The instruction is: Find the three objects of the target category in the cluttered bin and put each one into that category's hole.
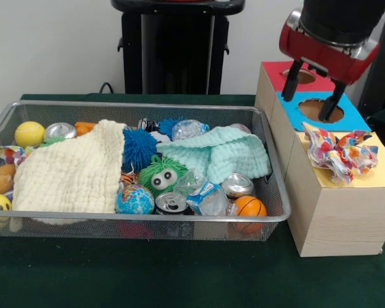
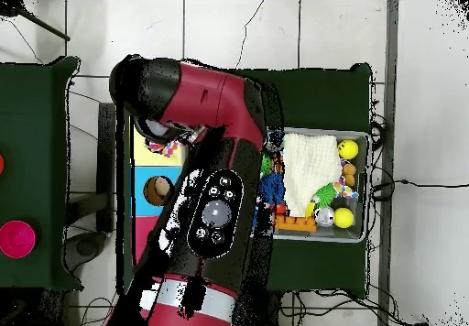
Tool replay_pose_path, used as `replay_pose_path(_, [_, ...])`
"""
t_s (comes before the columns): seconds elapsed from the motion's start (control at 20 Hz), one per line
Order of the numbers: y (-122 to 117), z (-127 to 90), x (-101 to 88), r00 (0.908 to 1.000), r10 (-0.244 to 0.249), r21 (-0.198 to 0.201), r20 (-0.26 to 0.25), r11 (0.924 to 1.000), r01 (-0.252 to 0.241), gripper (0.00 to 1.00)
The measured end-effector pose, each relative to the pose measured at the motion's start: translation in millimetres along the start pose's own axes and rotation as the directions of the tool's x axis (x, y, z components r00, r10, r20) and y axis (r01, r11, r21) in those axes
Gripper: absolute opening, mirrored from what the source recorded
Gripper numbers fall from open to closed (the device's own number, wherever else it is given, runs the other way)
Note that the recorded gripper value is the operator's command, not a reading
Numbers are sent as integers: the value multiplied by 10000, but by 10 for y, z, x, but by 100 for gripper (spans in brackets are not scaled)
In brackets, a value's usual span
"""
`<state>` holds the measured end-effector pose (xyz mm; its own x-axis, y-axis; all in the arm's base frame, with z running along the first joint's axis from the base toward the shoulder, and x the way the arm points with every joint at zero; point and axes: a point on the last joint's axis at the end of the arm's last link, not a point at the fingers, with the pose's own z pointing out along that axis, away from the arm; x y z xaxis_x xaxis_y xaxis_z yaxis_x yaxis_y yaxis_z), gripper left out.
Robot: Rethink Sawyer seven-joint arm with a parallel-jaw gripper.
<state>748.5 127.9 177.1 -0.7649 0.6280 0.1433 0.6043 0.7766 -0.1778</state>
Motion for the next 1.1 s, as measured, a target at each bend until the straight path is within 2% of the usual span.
replay_pose_path(0.35, [88, -302, 17, 9984, -307, -178, 467, 9993, 316, 100])
replay_pose_path(0.7, [275, -340, 233, 9962, -692, -206, 538, 9973, 704, 100])
replay_pose_path(1.1, [373, -360, 350, 9942, -911, -234, 568, 9954, 925, 100])
